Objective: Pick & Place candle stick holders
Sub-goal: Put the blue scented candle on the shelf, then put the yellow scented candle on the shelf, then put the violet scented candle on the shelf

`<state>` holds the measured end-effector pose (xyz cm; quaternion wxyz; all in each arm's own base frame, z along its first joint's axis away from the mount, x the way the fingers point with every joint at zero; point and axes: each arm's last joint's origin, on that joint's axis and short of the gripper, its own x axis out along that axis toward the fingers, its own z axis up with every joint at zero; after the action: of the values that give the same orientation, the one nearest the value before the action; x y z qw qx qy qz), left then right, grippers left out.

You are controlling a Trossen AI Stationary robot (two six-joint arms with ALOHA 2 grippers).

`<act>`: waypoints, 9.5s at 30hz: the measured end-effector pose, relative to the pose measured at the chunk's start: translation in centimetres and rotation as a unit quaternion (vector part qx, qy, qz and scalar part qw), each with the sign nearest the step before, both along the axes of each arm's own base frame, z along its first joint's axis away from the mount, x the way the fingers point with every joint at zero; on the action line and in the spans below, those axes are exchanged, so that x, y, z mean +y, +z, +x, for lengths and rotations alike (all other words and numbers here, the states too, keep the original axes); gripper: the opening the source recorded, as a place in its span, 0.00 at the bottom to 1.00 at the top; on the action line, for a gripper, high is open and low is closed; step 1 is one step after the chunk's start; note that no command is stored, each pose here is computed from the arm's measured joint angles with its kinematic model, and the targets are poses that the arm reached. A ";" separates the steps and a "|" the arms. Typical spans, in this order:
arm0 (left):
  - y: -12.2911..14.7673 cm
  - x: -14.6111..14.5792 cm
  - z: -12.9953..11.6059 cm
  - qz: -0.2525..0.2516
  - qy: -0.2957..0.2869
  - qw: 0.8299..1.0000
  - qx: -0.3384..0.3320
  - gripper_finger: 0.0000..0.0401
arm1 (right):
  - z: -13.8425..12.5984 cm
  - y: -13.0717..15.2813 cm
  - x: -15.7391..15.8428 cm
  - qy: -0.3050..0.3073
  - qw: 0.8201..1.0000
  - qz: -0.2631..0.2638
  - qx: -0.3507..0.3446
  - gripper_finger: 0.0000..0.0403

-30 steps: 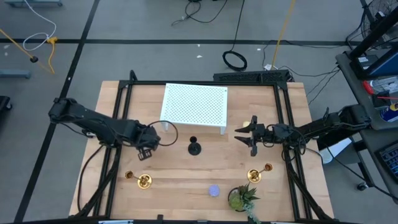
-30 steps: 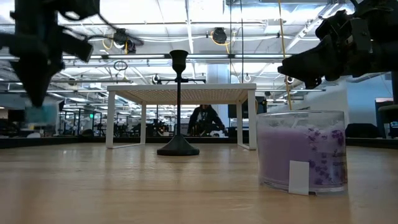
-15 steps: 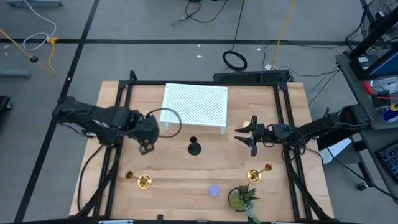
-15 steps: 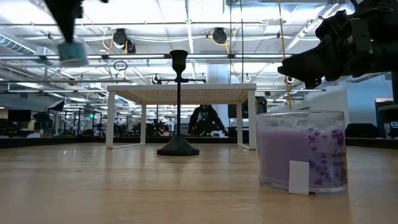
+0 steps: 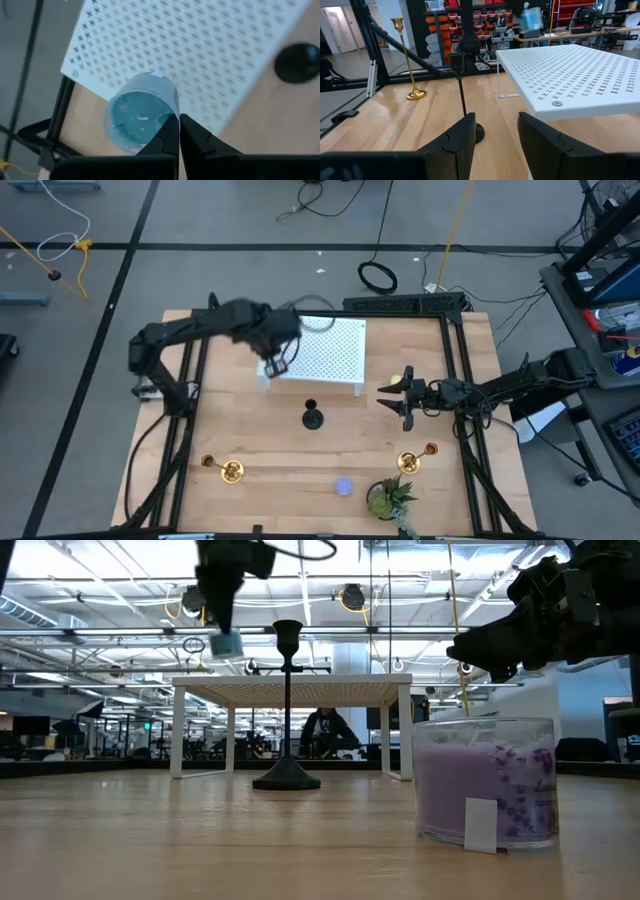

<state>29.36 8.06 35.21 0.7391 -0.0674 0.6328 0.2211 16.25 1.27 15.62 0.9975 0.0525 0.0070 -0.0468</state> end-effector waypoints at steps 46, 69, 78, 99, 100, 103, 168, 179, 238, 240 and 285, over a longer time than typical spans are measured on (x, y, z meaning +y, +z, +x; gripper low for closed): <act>-1.5 7.1 1.4 0.057 -0.033 0.997 -0.028 0.21 | 0.0 0.0 0.0 0.000 1.000 0.000 0.001 0.36; 3.4 -8.3 -9.5 0.063 -0.200 0.948 -0.238 0.21 | -0.1 -0.8 0.0 0.000 0.999 -0.003 0.043 0.35; -6.0 -11.1 -10.2 0.051 -0.252 0.905 -0.338 0.21 | -0.1 -1.3 0.1 0.008 0.996 -0.054 0.071 0.34; -9.7 -10.9 -10.0 0.076 -0.258 0.904 -0.331 0.21 | -0.7 1.5 -4.1 -0.146 0.904 0.069 0.396 0.23; -9.7 -10.9 -10.0 0.077 -0.259 0.904 -0.331 0.21 | -0.7 1.4 -4.1 -0.145 0.903 0.068 0.398 0.23; -9.7 -10.9 -10.0 0.077 -0.259 0.904 -0.330 0.21 | -1.1 0.7 -4.1 -0.145 0.899 0.066 0.408 0.22; -7.8 -10.4 -12.8 0.059 -0.226 0.896 -0.378 0.21 | 1.7 10.2 -3.4 -0.095 0.939 -0.001 0.331 0.00; -7.8 -10.4 -12.8 0.060 -0.226 0.896 -0.377 0.21 | 9.1 17.0 -3.7 -0.004 0.955 -0.110 0.274 0.00; -7.8 -10.4 -12.9 0.059 -0.223 0.898 -0.376 0.21 | 19.8 11.7 -18.6 0.004 0.951 -0.112 0.289 0.03; -7.8 -10.4 -12.9 0.059 -0.223 0.898 -0.376 0.21 | 19.8 11.7 -18.6 0.004 0.951 -0.112 0.289 0.03; -7.9 -10.4 -12.9 0.057 -0.220 0.898 -0.377 0.21 | 20.2 15.9 -4.1 0.159 0.946 -0.093 0.265 0.37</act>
<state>16.50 -2.31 27.36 0.9545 0.0373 0.2921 0.0469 36.44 -2.81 31.49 0.9546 -0.0563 0.2753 0.0993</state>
